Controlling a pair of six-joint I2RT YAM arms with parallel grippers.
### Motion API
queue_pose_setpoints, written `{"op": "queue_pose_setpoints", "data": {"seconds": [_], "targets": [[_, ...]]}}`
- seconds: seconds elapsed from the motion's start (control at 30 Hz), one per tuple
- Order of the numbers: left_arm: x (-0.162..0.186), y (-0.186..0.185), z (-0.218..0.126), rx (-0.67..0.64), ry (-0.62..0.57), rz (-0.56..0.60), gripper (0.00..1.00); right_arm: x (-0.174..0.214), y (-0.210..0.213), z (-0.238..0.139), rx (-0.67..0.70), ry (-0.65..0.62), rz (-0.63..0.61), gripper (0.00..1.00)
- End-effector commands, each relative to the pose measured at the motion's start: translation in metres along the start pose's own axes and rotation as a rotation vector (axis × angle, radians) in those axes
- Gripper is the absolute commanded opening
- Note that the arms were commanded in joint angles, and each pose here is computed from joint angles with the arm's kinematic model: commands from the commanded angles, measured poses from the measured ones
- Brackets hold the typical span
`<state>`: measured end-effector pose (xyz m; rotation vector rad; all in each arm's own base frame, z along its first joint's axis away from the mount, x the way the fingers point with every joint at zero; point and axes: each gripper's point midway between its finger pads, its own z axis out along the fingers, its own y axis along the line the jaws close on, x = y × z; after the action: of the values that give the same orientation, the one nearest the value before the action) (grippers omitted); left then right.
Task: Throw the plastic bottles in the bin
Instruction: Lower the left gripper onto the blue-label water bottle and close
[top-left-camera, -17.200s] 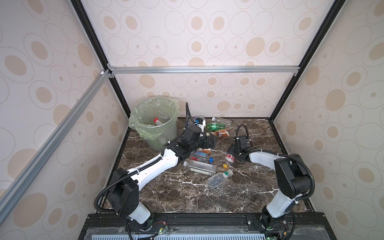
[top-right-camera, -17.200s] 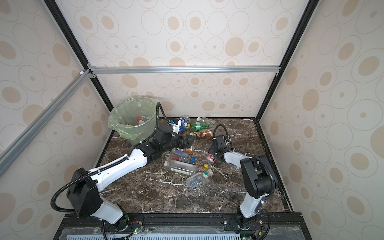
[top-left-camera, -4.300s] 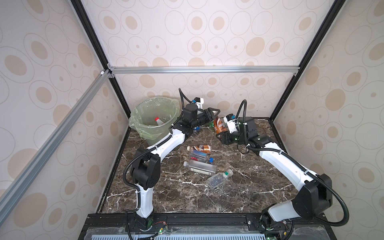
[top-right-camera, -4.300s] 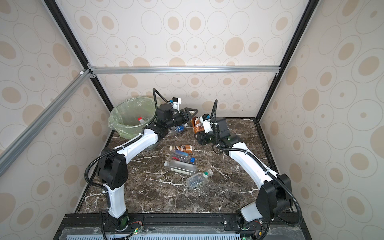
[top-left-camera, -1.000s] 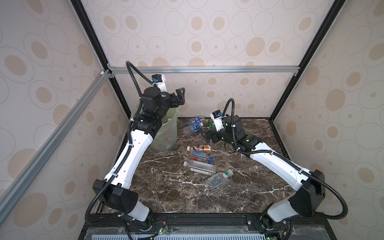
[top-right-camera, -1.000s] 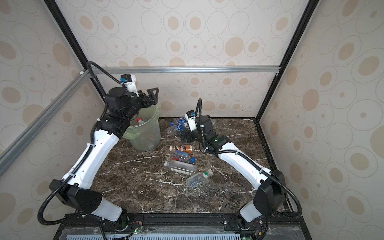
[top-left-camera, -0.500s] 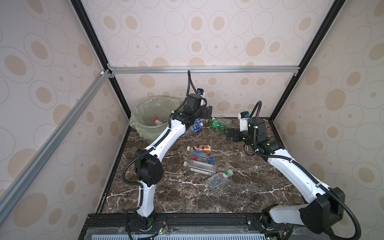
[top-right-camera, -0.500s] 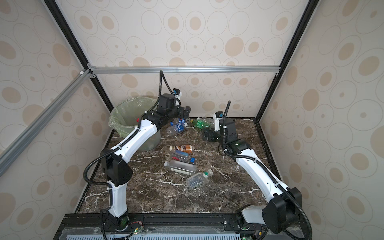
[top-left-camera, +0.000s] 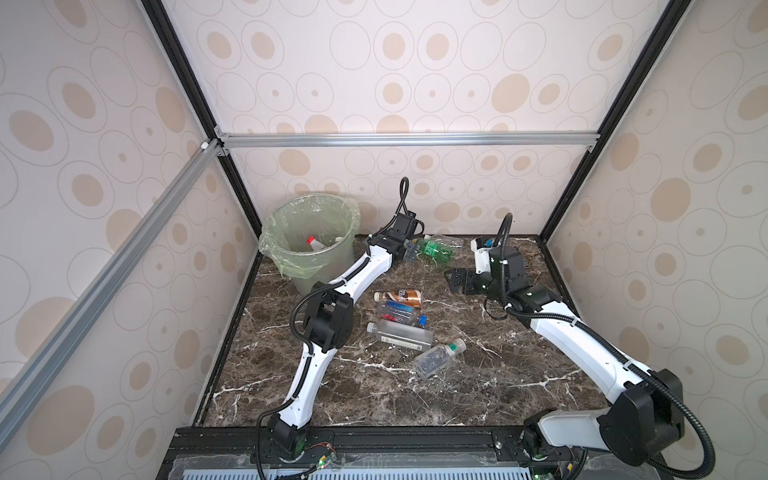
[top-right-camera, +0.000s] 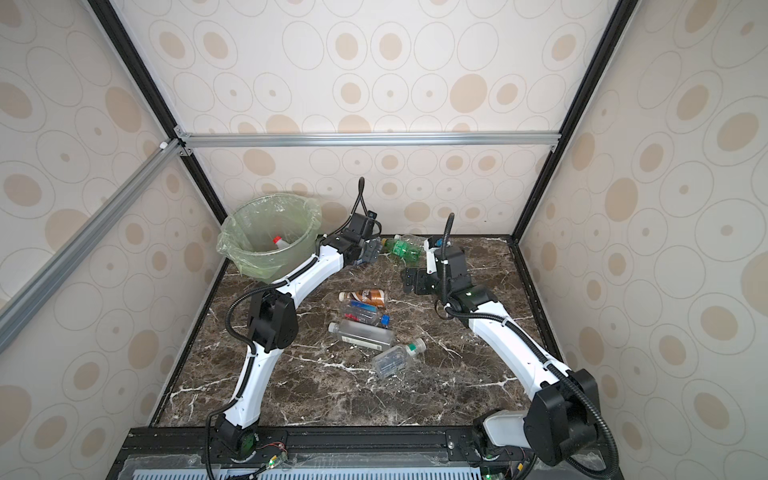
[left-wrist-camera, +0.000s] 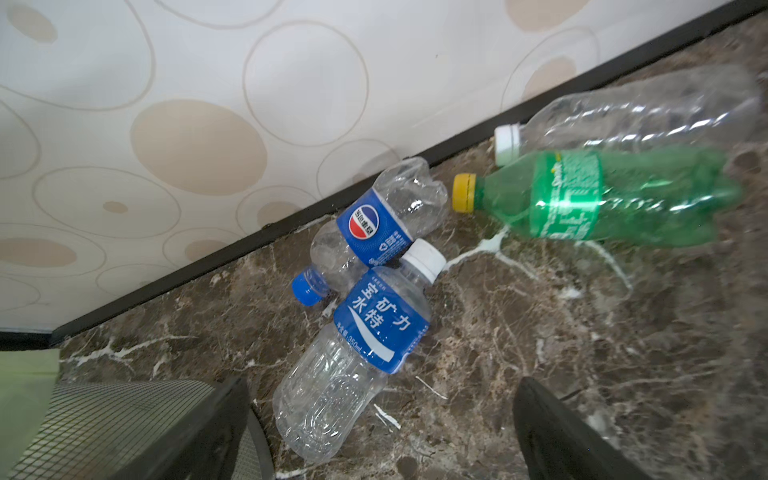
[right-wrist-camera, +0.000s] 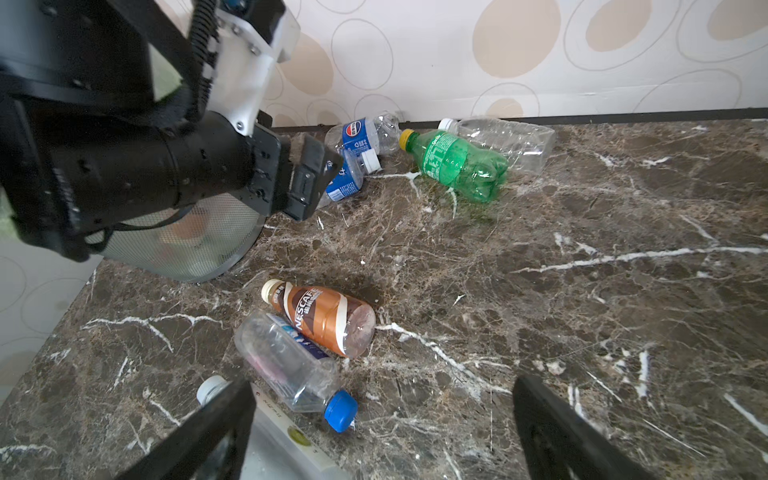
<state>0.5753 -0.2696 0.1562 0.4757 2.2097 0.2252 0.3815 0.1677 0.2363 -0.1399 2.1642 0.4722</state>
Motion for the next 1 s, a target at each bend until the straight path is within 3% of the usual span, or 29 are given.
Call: {"op": "queue_pose_setpoints", "data": {"seconds": [0.0,0.5,0.97], "targets": [[-0.004,0.011,-0.003,-0.076,0.005,0.055,0.99,0.005,0.001,0.007,-0.026,0.002,0.031,1.00],[0.040,0.011,0.037,-0.105,0.124,0.094,0.95,0.024,0.003,0.017,-0.061,0.049,0.051,1.00],[0.041,0.028,0.040,-0.113,0.141,0.049,0.94,0.030,0.002,0.012,-0.062,0.060,0.059,0.99]]}}
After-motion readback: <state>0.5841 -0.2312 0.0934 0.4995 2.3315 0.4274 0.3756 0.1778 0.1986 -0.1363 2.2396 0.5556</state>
